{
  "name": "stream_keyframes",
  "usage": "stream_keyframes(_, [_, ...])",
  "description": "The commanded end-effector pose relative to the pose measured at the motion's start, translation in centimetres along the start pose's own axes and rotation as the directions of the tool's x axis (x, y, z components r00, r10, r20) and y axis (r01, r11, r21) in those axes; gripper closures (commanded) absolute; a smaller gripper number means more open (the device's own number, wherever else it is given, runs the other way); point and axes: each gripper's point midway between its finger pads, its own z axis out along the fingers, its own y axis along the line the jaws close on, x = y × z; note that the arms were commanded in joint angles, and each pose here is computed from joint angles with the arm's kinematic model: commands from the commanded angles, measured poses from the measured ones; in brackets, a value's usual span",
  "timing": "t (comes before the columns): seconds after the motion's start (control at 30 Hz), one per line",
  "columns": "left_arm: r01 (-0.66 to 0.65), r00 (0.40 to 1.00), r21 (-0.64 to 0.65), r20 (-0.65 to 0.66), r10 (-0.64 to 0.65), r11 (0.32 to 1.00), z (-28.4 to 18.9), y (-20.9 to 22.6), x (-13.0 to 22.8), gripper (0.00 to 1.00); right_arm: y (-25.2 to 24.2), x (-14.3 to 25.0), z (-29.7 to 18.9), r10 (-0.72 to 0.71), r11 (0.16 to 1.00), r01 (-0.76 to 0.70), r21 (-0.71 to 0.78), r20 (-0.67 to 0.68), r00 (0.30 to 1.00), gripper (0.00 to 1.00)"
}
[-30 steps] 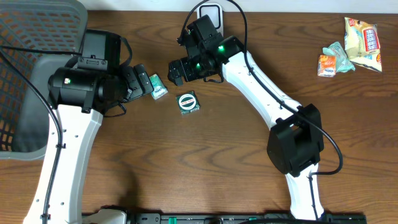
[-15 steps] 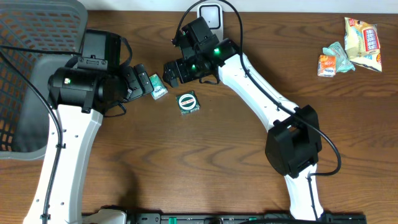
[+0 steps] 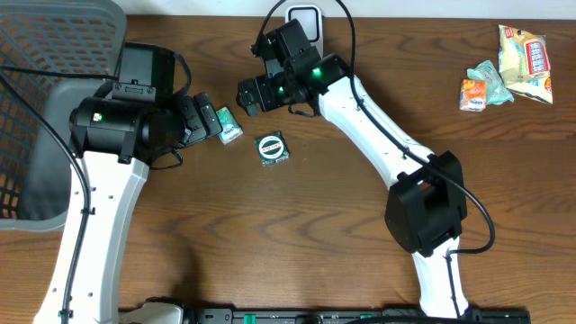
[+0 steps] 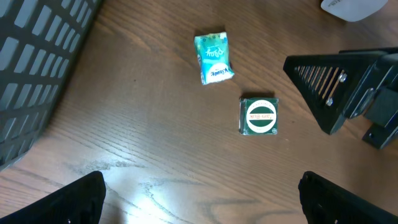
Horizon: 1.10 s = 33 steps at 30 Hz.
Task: Scan the item barcode
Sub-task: 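Lower the right gripper onto the teal pack and grasp it, then lift the teal pack and carry it right with the right gripper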
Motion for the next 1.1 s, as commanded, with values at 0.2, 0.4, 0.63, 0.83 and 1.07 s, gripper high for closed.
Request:
stream_keyframes(0.2, [-0.004,1.0,-0.004,0.014,0.004,1.0,-0.4,0.1,-0.3,0.02,1.7,1.6,6.4,0.005,0.986,-0.009,-0.165,-0.03,1.0,0.31])
stream_keyframes(0.4, [-0.004,1.0,-0.004,0.014,0.004,1.0,-0.4,0.1,-0.3,0.02,3.3,4.0,11.2,-0.024,0.973,0.011,-0.23,-0.055,0.998,0.29])
stream_keyframes(0.63, [-0.004,1.0,-0.004,0.014,0.004,1.0,-0.4,0.1,-0.3,0.02,2.5,6.2,14.2,0.034,0.974,-0.057,-0.219,-0.105,0.994,0.36])
stream_keyframes(0.83, [-0.003,1.0,-0.004,0.014,0.004,1.0,-0.4,0.1,-0.3,0.02,2.1,6.9,14.3,0.044,0.976,-0.072,-0.207,-0.135,0.99,0.78])
stream_keyframes(1.07, [-0.003,1.0,-0.004,0.014,0.004,1.0,-0.4,0.1,-0.3,0.03,0.5,7.4,13.2,0.097,0.959,-0.145,-0.244,-0.198,0.975,0.99])
